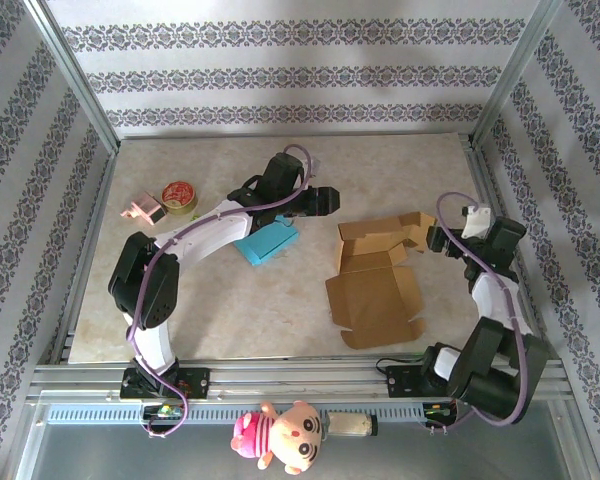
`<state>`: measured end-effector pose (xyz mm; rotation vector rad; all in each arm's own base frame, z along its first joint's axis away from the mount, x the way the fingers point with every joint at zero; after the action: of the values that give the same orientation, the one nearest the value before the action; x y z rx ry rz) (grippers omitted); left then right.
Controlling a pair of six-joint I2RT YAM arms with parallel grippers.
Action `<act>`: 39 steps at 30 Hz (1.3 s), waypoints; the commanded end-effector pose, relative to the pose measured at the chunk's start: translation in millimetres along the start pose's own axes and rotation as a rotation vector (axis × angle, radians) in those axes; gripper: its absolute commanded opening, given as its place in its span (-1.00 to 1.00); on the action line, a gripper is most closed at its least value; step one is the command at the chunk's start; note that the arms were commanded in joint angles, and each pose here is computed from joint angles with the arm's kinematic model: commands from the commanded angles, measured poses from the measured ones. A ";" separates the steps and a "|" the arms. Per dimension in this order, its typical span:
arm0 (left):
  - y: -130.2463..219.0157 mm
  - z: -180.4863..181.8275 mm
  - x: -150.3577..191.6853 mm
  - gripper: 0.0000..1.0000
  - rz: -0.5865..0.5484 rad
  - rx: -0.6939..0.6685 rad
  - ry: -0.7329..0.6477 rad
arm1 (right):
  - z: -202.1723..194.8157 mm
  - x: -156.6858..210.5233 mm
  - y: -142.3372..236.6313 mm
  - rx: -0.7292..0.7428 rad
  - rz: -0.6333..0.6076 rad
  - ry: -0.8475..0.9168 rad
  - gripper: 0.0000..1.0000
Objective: Fold the paper box
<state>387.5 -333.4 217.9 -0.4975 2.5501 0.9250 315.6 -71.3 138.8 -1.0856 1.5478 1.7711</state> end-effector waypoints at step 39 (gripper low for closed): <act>10.5 16.8 38.3 0.98 0.462 -0.153 -0.435 | 153.4 -79.3 -116.6 -0.491 -0.010 0.628 -1.00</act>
<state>364.1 -328.3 207.7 0.2070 2.1855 1.1057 408.1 108.9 139.9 -2.0354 1.4153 2.0108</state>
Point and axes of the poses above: each hand's point on the last joint's axis, 136 mm out from that joint toward the fingers, its own y axis back along the fingers, its own z axis along the line the jaws close on, x = y × z, the point moved 3 cm from there along y, back along the fingers, and after that the axes turned 10 degrees about y, right-handed, at the moved point
